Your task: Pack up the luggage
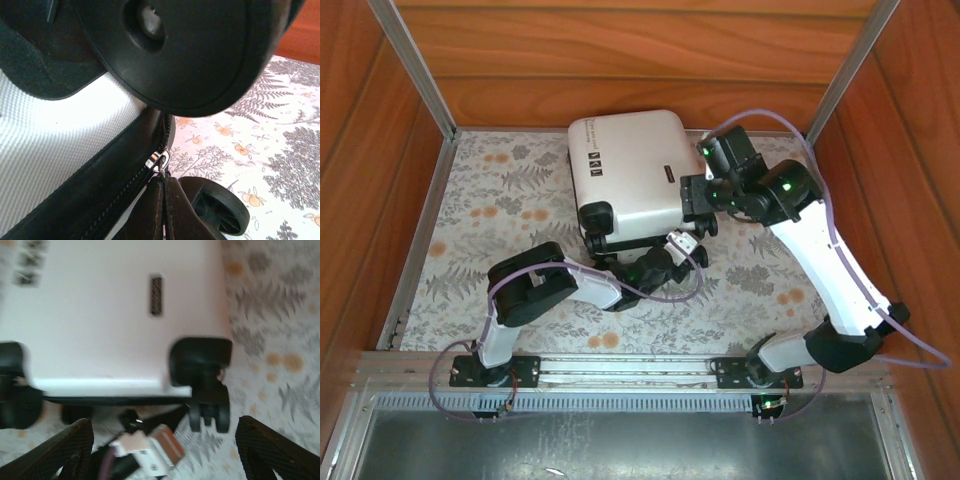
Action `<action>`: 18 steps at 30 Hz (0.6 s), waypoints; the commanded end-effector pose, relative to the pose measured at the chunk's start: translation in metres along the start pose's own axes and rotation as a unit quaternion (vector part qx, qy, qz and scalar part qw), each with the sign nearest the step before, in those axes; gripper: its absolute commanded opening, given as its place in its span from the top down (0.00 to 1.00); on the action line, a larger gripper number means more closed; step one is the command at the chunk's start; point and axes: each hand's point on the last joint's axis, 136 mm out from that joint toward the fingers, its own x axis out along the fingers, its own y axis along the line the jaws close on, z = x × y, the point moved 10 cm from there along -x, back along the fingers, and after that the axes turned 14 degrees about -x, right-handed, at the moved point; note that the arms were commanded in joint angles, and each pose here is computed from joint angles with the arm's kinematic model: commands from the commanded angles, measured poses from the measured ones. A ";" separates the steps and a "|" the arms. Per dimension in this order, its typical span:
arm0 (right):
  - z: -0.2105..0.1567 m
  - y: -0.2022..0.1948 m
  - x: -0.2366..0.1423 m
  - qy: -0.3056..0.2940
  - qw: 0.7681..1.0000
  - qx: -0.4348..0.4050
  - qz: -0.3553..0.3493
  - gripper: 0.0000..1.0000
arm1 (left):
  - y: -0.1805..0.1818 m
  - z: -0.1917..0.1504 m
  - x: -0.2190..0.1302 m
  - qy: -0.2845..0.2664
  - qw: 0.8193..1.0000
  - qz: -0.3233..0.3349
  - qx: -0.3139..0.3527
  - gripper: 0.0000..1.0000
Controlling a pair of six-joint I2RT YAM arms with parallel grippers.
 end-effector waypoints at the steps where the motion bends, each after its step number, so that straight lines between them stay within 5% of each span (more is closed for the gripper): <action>1: -0.018 -0.004 0.029 0.044 0.999 0.019 0.010 0.20 | -0.007 -0.035 -0.016 0.054 0.995 -0.056 0.062 0.54; 3: -0.026 -0.008 0.038 0.043 0.998 0.033 0.012 0.20 | -0.004 -0.033 -0.027 0.024 0.994 -0.061 0.086 0.01; 10: -0.043 -0.017 0.049 0.025 0.999 0.046 0.014 0.22 | 0.014 -0.015 -0.072 -0.029 0.988 0.008 0.150 0.00; 15: -0.044 -0.014 0.069 0.062 0.998 0.005 0.012 0.24 | 0.027 0.018 -0.130 -0.042 0.995 0.047 0.081 0.00; 18: -0.044 -0.016 0.080 0.086 0.996 -0.014 -0.008 0.25 | 0.039 0.048 -0.156 0.003 0.993 0.114 0.028 0.00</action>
